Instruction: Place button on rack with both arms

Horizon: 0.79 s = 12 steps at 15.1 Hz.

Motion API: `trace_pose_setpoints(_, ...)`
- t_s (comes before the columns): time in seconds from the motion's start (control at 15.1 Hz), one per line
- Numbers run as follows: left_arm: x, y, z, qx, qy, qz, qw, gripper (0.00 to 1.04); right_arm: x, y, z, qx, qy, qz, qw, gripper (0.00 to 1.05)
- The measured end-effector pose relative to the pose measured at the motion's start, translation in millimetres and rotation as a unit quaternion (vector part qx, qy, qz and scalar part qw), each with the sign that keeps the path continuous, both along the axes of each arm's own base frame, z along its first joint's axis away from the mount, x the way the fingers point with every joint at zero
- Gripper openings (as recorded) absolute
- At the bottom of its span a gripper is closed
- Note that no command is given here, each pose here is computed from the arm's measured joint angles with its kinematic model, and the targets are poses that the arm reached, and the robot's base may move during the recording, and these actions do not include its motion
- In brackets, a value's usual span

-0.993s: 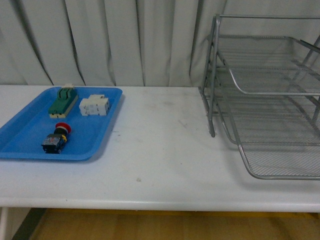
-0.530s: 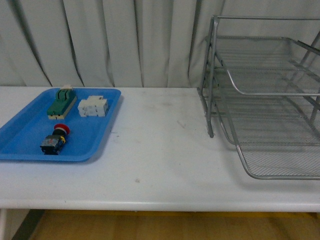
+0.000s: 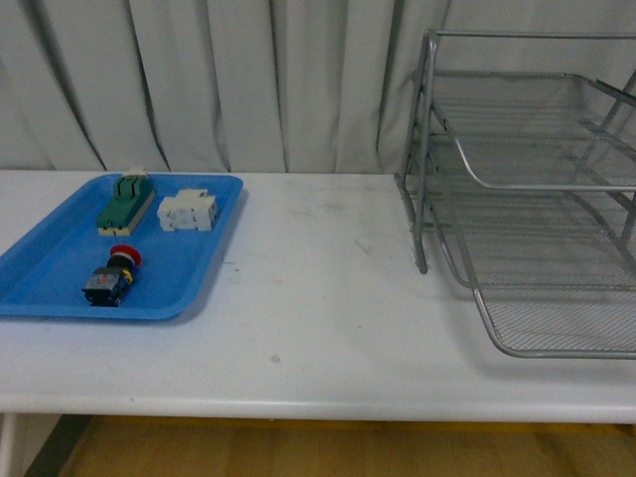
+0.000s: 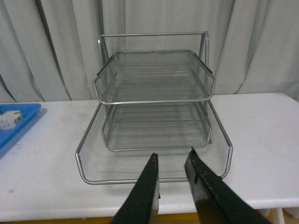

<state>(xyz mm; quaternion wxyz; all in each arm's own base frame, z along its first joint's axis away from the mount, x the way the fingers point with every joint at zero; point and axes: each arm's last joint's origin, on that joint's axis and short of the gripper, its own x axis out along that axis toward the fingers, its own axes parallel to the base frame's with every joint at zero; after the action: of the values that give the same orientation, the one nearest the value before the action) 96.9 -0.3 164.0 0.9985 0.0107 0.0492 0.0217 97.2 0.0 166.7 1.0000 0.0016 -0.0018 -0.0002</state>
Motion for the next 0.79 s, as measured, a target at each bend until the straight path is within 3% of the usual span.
trace_pose_setpoints(0.07, 6.3, -3.0, 4.0, 0.036, 0.100, 0.024, 0.994, 0.98, 0.0, -0.1, 0.0, 0.000, 0.000, -0.001, 1.000, 0.28)
trace_pose_setpoints(0.33, 73.7, 4.4, 28.0, 0.053, 0.155, 0.011, 0.986, 0.98, 0.0, 0.0, 0.1, 0.000, -0.001, 0.000, 1.000, 0.78)
trace_pose_setpoints(0.46, 125.9, 9.6, 25.4, 0.057, 0.230, -0.009, 0.971, 0.98, 0.0, 0.0, 0.0, 0.000, 0.000, 0.000, 1.000, 1.00)
trace_pose_setpoints(0.6, 176.6, 15.0, 13.5, 0.067, 0.294, -0.019, 0.953, 0.98, 0.0, 0.0, 0.1, 0.000, 0.000, 0.000, 1.000, 0.98)
trace_pose_setpoints(0.79, 250.5, 24.5, -6.3, 0.040, 0.338, -0.058, 0.939, 0.98, 0.0, 0.0, 0.0, 0.000, 0.000, 0.000, 1.000, 0.98)
